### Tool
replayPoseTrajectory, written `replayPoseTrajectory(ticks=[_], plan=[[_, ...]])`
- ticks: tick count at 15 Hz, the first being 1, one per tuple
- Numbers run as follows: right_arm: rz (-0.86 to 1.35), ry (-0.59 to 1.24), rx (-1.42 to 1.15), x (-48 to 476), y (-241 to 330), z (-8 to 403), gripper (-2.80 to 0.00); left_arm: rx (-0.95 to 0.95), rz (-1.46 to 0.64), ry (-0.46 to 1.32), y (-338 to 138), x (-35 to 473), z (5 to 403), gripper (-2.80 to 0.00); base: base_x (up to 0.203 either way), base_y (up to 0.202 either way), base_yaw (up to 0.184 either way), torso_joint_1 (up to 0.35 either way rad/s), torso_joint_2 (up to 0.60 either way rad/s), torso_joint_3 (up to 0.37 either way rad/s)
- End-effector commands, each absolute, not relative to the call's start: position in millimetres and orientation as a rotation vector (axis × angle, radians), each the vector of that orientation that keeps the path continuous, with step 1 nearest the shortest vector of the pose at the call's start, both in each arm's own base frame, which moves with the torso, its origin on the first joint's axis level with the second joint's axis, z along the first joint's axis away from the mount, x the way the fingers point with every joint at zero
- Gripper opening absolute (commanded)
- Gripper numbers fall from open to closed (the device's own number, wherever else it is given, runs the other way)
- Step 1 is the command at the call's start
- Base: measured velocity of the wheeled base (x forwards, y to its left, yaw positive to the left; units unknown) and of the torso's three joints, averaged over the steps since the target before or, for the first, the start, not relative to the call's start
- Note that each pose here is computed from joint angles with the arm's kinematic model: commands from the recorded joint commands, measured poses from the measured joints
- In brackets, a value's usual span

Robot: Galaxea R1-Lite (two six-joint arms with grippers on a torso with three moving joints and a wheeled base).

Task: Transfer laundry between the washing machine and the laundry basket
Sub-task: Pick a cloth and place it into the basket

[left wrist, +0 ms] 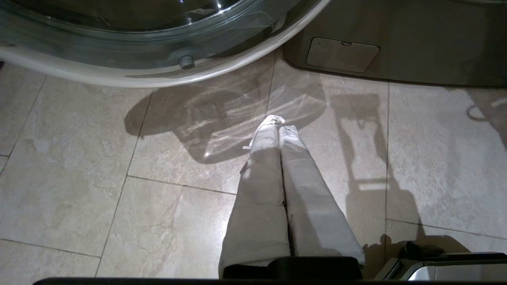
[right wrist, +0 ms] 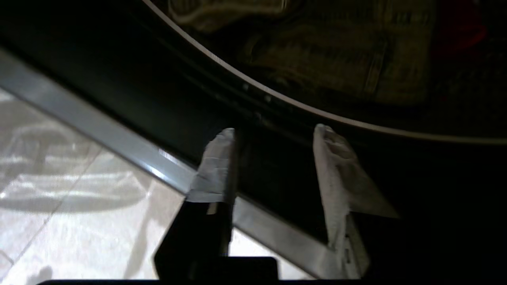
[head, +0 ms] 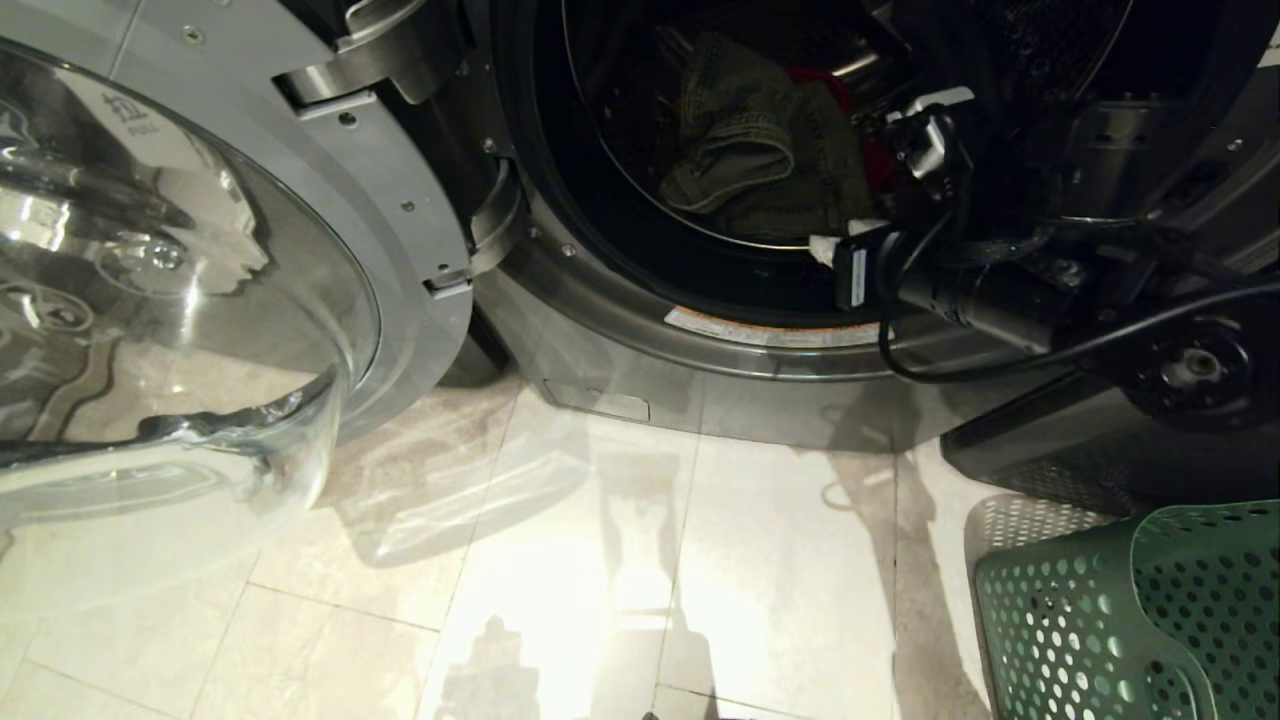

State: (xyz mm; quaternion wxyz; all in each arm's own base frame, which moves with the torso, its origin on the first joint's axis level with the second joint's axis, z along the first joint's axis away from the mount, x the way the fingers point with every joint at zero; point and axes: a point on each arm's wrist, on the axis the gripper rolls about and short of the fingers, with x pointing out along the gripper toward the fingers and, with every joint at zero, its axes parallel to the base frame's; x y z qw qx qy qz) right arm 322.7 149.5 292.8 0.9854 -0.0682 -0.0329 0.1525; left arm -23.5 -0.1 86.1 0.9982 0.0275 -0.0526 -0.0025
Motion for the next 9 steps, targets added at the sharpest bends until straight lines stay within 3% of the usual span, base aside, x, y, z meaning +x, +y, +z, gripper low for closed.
replayPoseTrajectory(ticks=[1,9], plan=[[0.302,-0.085,-0.098,359,167,288,0.0,0.057,-0.01,-0.066,0,-20,75,-2.8,0.0,0.0,0.0,0.0,0.0,0.0],[0.354,-0.197,-0.013,372,178,316,0.0,0.051,-0.007,-0.065,0,-20,75,-2.8,0.0,0.0,0.0,0.0,0.0,0.0]])
